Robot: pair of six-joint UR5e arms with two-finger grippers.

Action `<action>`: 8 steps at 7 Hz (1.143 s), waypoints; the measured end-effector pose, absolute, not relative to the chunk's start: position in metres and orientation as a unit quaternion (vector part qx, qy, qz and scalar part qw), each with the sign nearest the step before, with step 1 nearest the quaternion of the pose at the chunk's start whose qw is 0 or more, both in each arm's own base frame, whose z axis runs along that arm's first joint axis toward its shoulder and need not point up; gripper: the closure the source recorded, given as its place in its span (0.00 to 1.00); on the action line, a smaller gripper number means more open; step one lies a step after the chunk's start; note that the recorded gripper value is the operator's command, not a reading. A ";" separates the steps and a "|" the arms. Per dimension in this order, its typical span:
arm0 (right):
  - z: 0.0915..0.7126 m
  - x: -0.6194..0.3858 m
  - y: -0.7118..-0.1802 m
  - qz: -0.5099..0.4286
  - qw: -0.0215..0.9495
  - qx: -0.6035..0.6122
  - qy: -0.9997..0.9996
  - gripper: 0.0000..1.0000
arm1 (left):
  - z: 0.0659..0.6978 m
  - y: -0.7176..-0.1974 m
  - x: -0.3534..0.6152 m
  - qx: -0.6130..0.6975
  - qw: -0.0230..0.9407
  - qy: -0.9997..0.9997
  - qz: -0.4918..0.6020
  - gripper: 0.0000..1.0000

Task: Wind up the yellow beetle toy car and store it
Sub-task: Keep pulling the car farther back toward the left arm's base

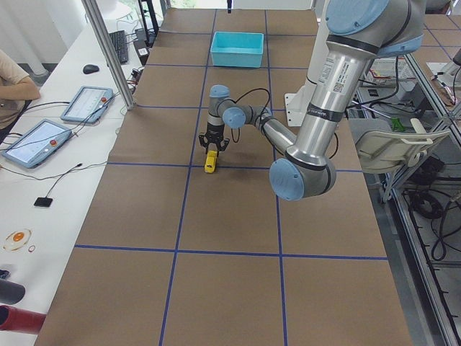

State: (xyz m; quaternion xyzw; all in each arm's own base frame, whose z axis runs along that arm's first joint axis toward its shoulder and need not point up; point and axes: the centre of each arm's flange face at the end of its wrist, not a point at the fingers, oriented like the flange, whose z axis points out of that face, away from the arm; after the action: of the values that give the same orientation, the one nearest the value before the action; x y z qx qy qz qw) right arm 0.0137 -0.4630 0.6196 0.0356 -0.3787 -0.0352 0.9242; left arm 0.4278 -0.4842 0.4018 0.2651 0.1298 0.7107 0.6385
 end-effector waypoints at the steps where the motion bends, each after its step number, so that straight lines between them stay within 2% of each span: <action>1: 0.620 0.014 -0.463 -0.035 0.924 0.035 -0.379 0.00 | 0.409 -0.482 0.425 0.267 0.638 0.130 0.711 1.00; 8: 0.620 0.014 -0.463 -0.035 0.924 0.035 -0.379 0.00 | 0.433 -0.474 0.410 0.261 0.634 0.155 0.711 1.00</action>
State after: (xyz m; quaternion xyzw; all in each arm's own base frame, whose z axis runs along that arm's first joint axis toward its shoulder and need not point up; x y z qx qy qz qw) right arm 0.0136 -0.4633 0.6199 0.0353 -0.3787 -0.0351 0.9242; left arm 0.4100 -0.4742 0.4330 0.2605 0.1554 0.7114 0.6339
